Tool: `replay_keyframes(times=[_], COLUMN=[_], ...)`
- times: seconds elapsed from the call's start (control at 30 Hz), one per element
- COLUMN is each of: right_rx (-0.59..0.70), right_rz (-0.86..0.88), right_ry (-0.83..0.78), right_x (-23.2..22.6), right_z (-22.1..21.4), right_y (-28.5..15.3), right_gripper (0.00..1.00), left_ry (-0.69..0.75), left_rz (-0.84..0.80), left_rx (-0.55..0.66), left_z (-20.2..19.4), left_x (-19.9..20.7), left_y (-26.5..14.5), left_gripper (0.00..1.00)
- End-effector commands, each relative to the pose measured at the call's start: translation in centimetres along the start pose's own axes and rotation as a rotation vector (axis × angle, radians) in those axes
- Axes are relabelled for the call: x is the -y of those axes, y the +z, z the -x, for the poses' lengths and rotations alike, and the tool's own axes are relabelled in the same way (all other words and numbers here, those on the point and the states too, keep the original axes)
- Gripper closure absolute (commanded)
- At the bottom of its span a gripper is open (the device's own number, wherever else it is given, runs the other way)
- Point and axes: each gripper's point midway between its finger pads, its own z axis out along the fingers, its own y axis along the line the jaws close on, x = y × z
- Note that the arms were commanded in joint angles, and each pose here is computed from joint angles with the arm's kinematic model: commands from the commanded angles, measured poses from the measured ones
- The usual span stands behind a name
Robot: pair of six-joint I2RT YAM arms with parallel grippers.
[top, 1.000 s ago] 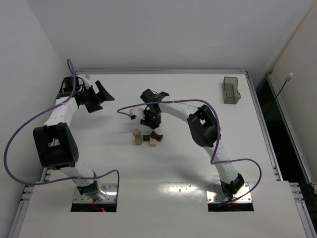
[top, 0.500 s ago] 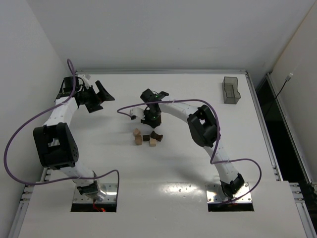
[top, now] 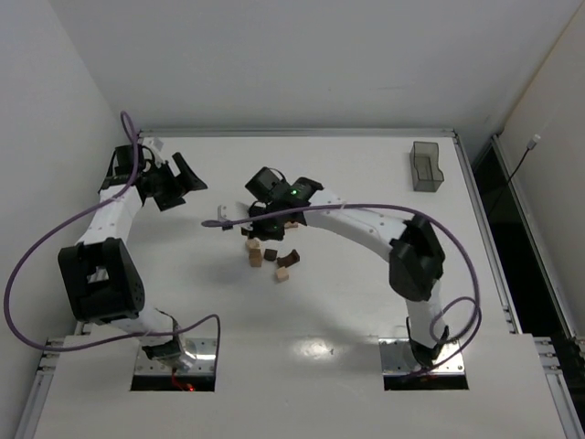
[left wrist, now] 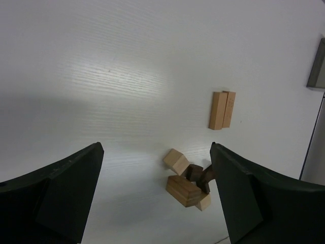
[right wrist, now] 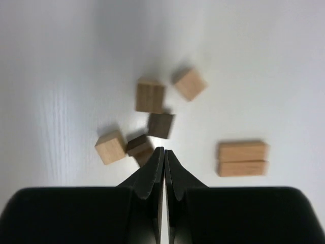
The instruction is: Build the wood block tower
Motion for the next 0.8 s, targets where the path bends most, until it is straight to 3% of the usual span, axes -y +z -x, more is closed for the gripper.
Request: replay_keyframes(times=[0.0, 0.17, 0.2, 0.27, 0.37, 0.43, 0.57, 0.77], right_rx=[0.146, 0.103, 0.019, -0.031, -0.126, -0.157, -0.165, -0.133], right_rz=[-0.254, -0.365, -0.392, -0.501, -0.559, -0.588, -0.599, -0.6], right_ry=[0.069, 0.072, 0.09, 0.128, 0.209, 0.286, 0.417, 0.572], right_x=[4.0, 2.0, 1.4, 2.5, 2.9, 3.4, 4.0, 4.4], right_z=[4.0, 0.8, -2.3, -5.3, -10.9, -14.1, -17.8, -20.7], right_y=[-6.9, -10.6, -9.8, -11.5, -12.1, -13.2, -14.6, -16.3], right_gripper=[1.0, 0.92, 0.88, 0.88, 0.78, 0.69, 0.6, 0.57], left_ry=[0.077, 0.198, 0.263, 0.336, 0.49, 0.56, 0.653, 0.681], left_rz=[0.018, -0.001, -0.001, -0.031, -0.08, -0.083, -0.038, 0.111], left_rx=[0.092, 0.004, -0.029, -0.056, -0.126, -0.139, -0.129, -0.149], left_z=[1.0, -4.1, -5.9, -7.6, -10.5, -11.4, -12.2, -13.5], left_x=[0.3, 1.3, 1.8, 2.9, 5.5, 6.7, 8.0, 6.0], left_y=[-2.4, -1.8, -1.6, -1.5, -1.3, -1.2, -0.9, 0.9], left_gripper=[0.16, 0.13, 0.12, 0.09, 0.02, 0.01, 0.01, 0.2])
